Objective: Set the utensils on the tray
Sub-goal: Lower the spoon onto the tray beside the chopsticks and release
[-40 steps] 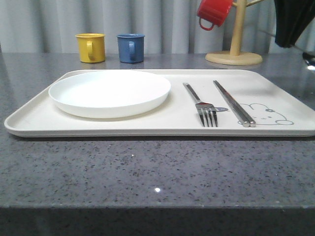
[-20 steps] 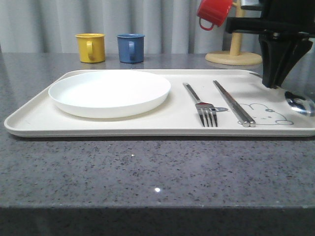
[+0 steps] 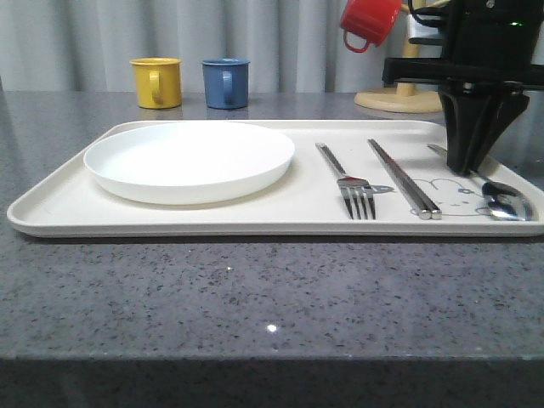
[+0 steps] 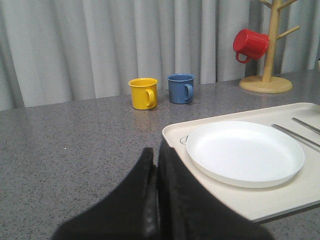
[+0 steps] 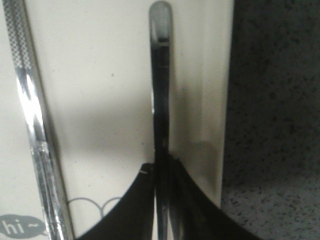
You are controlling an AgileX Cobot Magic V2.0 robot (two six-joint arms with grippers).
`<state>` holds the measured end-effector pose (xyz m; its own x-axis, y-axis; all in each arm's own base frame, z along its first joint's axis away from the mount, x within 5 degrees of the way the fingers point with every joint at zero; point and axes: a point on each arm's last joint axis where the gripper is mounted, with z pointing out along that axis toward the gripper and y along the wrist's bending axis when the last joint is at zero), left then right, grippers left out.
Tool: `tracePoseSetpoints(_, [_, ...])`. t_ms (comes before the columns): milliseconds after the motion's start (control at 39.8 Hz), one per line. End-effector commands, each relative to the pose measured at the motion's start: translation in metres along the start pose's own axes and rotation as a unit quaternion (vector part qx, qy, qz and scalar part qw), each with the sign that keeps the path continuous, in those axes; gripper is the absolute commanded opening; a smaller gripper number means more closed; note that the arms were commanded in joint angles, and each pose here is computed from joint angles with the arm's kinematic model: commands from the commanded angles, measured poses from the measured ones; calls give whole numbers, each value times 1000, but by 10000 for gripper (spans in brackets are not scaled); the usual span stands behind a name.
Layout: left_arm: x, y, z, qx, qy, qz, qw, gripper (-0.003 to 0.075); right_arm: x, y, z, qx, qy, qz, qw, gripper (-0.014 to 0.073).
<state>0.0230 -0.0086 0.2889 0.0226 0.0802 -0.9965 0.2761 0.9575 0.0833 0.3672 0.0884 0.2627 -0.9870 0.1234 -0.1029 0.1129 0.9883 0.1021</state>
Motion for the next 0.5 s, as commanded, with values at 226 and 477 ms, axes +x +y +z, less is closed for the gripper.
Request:
tracePoseSetpoints(226, [-14,1,-4,-5,-50,-10,999,-18,3,2,-29,-22,-37,0,999,324])
tracePoseSetpoints(477, [-14,1,-4,-5,-50,-10,999,-18,15,0,-72,-44,-106,-15,993,341])
